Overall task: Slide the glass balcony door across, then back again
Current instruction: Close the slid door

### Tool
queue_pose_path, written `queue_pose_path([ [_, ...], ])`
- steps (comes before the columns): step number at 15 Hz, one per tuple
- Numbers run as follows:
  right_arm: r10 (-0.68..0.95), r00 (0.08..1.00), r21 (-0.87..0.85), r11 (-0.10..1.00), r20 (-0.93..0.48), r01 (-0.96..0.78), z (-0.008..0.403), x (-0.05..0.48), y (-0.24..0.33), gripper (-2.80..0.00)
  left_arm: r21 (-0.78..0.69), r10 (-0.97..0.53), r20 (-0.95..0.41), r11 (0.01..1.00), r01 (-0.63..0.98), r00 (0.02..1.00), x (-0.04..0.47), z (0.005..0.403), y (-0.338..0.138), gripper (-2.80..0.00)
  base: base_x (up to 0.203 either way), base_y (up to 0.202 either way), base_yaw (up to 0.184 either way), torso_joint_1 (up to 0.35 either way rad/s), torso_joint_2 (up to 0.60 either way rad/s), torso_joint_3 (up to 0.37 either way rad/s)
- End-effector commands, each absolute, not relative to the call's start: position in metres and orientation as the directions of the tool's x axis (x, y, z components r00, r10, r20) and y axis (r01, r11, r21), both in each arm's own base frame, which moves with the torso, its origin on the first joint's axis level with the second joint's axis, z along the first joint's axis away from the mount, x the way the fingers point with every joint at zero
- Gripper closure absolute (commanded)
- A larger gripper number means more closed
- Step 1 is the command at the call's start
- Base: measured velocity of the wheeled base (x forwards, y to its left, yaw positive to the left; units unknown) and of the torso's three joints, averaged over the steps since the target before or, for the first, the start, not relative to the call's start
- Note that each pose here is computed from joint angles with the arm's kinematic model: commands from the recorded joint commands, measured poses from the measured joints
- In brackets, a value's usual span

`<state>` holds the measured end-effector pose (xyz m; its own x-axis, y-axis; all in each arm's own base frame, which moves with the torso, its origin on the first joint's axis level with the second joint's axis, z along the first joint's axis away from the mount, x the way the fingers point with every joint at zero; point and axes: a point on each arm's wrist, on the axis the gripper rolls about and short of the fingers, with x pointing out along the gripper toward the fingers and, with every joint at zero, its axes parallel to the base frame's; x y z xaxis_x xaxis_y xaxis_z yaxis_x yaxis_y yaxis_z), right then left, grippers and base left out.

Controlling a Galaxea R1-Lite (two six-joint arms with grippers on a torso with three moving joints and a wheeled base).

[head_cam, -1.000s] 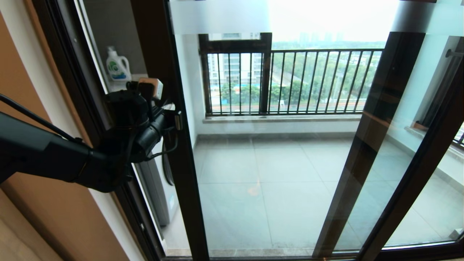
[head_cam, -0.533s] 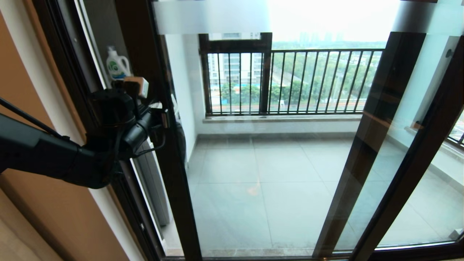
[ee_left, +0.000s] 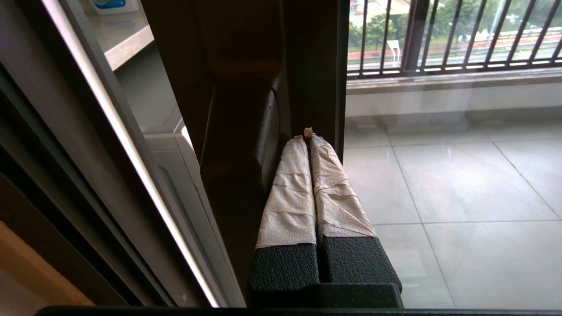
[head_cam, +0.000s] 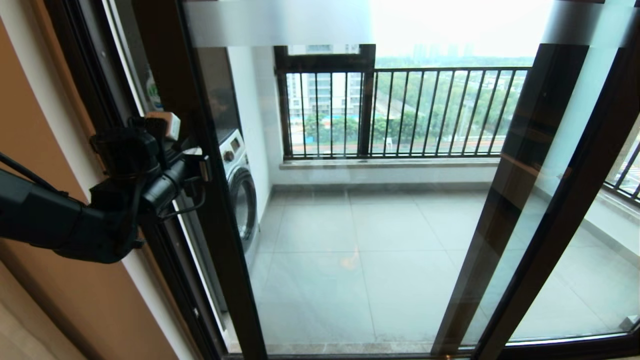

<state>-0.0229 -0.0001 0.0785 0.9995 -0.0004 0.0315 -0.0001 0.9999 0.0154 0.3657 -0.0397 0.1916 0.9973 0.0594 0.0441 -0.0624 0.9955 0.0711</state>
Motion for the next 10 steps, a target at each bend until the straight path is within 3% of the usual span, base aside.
queue_pose_path([
  [1, 0.000, 1.000, 0.015, 1.000, 0.020, 0.000, 0.076, -0.022, 0.000, 0.00, 0.069, 0.073, 0.059, 0.995, -0.077, 0.996, 0.365, 0.195, -0.034, 0.00, 0.000, 0.000, 0.000, 0.000, 0.00, 0.000],
  [10, 0.000, 1.000, 0.015, 1.000, 0.018, 0.000, 0.075, -0.022, 0.000, 0.00, 0.076, 0.108, 0.049, 0.991, -0.111, 0.993, 0.369, 0.191, -0.004, 0.00, 0.000, 0.000, 0.000, 0.000, 0.00, 0.000],
])
